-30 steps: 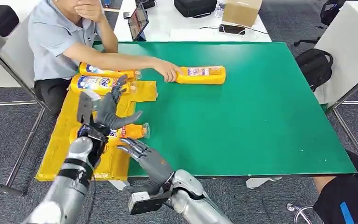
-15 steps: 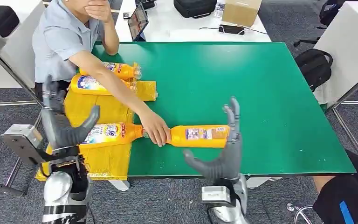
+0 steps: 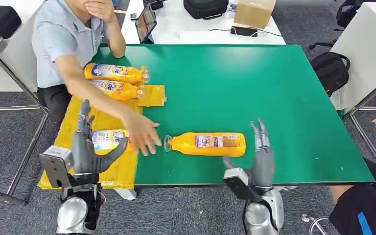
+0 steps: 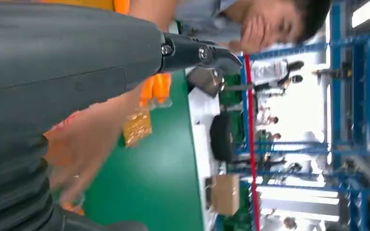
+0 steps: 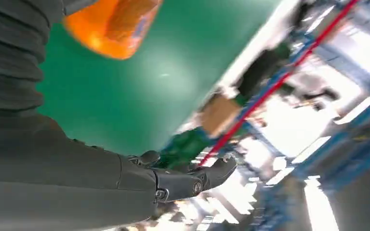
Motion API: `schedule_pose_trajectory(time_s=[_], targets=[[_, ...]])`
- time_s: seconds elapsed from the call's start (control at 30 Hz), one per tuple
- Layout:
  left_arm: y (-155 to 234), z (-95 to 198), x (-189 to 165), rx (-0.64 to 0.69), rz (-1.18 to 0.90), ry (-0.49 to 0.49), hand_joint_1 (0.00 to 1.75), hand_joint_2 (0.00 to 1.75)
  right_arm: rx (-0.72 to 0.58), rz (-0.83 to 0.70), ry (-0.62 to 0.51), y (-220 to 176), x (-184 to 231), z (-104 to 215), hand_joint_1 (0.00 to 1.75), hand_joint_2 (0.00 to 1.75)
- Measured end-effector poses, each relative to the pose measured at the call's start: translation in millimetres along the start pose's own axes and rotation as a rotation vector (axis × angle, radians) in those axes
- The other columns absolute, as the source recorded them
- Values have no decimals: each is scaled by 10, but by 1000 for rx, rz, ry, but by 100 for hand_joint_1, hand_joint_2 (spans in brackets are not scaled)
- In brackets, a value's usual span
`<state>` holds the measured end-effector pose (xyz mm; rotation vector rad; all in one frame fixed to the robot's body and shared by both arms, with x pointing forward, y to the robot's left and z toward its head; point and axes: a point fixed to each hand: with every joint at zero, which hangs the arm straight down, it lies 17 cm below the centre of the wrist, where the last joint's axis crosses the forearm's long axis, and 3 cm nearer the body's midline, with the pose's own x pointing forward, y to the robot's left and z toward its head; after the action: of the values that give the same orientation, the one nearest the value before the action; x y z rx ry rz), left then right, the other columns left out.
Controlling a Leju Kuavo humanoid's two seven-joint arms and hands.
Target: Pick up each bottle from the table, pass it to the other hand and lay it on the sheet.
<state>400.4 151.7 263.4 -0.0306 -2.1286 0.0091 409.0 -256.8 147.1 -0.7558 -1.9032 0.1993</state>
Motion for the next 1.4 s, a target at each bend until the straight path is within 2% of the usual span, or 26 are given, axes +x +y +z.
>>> schedule_pose_trajectory(time_s=[0.13, 0.33, 0.53, 0.7, 0.8, 1.07, 1.23, 1.4], targets=[[-49, 22, -62, -4, -45, 13, 0, 175, -34, 12, 70, -98, -292, 14, 0, 175], [-15, 35, -42, 31, -119, -16, 0, 175, 8, 45, 99, 47, -471, 82, 0, 175], [-13, 81, -2, 31, -151, -39, 0, 175, 127, 157, 67, 357, -433, 152, 0, 175], [-70, 89, 1, 3, -136, -37, 0, 175, 293, 271, 45, 785, -351, 89, 0, 175], [-105, 93, 2, -8, -130, -34, 0, 175, 329, 322, 15, 911, -277, 11, 0, 175], [-129, 97, 2, -13, -126, -31, 0, 175, 358, 341, -17, 1018, -206, -40, 0, 175], [-146, 105, -22, -19, -124, -26, 0, 175, 401, 451, 1, 1085, -303, -61, 0, 175], [-177, 126, -60, -42, -115, -8, 0, 175, 454, 569, 71, 1135, -509, -67, 0, 175]])
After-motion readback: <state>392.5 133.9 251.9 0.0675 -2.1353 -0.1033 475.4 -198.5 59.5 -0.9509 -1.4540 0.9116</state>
